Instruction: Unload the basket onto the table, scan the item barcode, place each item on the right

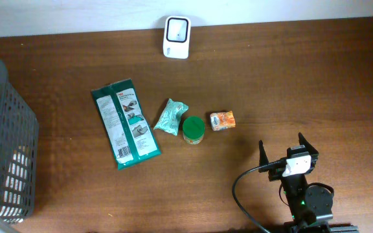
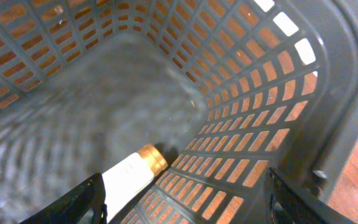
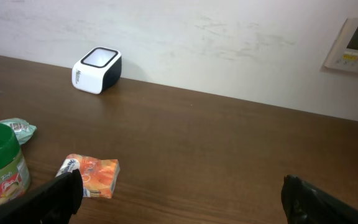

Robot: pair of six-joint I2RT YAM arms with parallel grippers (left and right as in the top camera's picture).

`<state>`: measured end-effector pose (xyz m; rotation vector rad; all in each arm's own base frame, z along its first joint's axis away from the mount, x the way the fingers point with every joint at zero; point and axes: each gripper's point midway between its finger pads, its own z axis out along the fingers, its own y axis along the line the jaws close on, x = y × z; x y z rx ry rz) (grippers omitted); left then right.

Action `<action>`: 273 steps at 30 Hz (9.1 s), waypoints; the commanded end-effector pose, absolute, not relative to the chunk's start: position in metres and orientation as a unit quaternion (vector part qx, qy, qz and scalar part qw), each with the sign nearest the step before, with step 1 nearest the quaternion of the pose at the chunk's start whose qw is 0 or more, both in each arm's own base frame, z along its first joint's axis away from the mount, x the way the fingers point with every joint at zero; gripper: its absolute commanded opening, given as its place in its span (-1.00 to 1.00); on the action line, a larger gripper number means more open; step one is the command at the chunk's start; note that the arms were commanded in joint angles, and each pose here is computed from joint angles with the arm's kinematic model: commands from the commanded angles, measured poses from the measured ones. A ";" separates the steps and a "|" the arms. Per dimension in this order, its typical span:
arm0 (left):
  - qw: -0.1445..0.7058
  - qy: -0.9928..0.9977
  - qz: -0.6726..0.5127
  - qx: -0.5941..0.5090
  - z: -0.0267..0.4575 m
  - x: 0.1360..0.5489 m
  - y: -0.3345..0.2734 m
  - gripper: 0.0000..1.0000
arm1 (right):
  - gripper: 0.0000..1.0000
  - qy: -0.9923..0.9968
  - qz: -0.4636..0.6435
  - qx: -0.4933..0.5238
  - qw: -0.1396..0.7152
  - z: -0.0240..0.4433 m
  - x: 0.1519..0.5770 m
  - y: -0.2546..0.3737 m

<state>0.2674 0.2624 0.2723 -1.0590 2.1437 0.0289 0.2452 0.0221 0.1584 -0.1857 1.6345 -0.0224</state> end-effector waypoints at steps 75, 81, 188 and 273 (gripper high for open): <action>0.192 0.936 -0.072 -0.286 0.181 0.214 0.280 0.63 | 0.97 0.728 -0.005 -0.083 0.681 0.157 0.245 0.023; 0.137 0.938 -0.105 -0.299 0.139 0.208 0.281 0.55 | 0.97 0.728 -0.005 -0.083 0.681 0.157 0.245 0.023; 0.181 0.975 -0.093 0.092 0.151 0.362 -0.082 -1.00 | 0.97 0.728 -0.005 -0.083 0.681 0.157 0.245 0.023; 0.306 0.950 0.031 0.057 0.257 0.386 0.060 0.98 | 0.97 0.728 -0.005 -0.083 0.681 0.157 0.245 0.023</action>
